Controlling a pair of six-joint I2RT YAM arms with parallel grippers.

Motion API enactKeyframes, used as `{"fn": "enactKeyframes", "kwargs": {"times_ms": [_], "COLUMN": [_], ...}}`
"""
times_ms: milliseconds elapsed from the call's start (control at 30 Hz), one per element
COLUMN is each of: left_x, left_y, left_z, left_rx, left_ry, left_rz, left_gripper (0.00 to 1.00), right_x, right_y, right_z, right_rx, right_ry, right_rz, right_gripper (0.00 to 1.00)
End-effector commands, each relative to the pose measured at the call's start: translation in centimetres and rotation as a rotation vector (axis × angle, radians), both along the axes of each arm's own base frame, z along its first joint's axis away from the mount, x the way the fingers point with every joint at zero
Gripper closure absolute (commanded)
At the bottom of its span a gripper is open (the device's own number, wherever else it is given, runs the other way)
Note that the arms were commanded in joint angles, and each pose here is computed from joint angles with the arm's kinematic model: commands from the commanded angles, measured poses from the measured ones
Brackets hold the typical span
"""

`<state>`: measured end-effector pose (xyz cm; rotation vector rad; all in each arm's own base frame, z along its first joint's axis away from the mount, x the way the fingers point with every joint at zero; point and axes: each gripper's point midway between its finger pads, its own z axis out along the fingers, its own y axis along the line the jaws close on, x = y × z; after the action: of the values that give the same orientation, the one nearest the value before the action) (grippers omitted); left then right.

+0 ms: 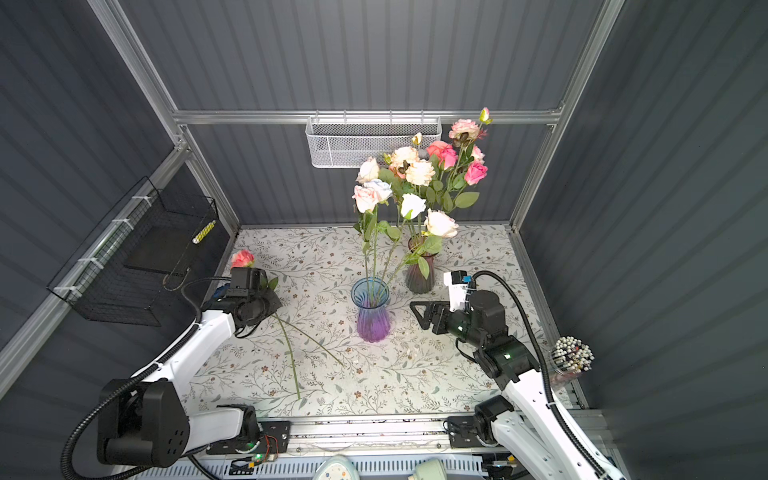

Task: Arrange the flowers into the vase
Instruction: 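Lift the pink rose upright with the left gripper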

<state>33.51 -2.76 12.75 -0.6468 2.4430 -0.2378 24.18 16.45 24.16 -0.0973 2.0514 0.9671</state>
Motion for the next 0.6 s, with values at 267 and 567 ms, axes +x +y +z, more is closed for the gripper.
{"fn": "enactKeyframes", "kwargs": {"times_ms": [267,567], "left_x": [3.8,0.8], "left_y": [-8.5,-11.5], "left_z": [14.4,26.2], "left_rx": [-0.140,-0.140], "left_ry": [-0.423,-0.860], "left_rz": [-0.352,-0.489], "left_gripper": [1.00,1.00], "right_x": [-1.6,-3.7], "right_y": [-0.5,-0.9], "right_z": [6.6,14.4], "right_rx": [0.037,0.146], "right_ry": [-0.158,-0.310], "right_rz": [0.013,0.015], "right_gripper": [0.22,0.28]}}
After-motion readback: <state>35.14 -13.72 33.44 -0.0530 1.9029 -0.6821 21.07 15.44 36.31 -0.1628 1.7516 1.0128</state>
